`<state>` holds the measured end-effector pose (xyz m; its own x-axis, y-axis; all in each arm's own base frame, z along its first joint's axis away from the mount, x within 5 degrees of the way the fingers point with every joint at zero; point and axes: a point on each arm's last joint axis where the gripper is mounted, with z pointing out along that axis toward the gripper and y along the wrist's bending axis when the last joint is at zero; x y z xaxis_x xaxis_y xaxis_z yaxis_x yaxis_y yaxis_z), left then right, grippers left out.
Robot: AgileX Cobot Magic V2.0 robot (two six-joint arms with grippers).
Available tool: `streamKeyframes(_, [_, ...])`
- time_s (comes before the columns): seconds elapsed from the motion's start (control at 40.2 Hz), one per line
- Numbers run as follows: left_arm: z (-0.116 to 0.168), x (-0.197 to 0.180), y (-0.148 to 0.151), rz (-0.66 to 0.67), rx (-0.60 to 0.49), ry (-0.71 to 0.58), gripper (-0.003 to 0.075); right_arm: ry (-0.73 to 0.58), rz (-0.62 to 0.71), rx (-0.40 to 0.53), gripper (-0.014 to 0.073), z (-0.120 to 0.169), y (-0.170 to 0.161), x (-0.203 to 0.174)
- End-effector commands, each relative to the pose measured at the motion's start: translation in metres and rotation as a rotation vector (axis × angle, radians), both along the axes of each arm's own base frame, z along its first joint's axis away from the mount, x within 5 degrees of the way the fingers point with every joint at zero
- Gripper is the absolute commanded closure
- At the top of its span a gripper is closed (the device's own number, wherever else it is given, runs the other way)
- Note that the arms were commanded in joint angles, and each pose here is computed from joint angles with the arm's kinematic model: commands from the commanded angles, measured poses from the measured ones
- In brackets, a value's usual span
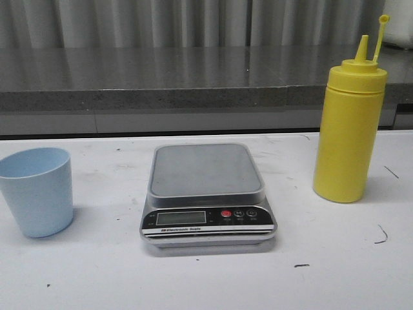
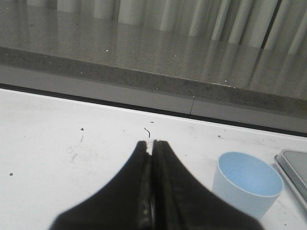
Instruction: Pour seasoning into cup on scale with both arms
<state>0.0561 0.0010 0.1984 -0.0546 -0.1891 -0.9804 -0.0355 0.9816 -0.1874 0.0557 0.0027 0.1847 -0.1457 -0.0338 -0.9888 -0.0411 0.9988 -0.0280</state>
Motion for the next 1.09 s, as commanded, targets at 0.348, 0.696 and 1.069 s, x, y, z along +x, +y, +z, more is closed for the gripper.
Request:
streamKeyframes(0.348, [0.007, 0.000, 0.001, 0.017, -0.010, -0.149, 0.0740, -0.178, -0.017, 0.010, 0.0666, 0.017, -0.001, 0.000])
streamKeyframes(0.696, [0.061, -0.014, 0.005, 0.044, -0.085, -0.539, 0.0741, -0.363, -0.022, 0.014, 0.0665, 0.062, -0.002, -0.009])
streamKeyframes(1.069, [0.151, 0.014, 0.001, 0.029, 0.232, -0.354, 0.0741, -0.218, 0.002, 0.025, 0.0665, 0.141, 0.000, -0.001])
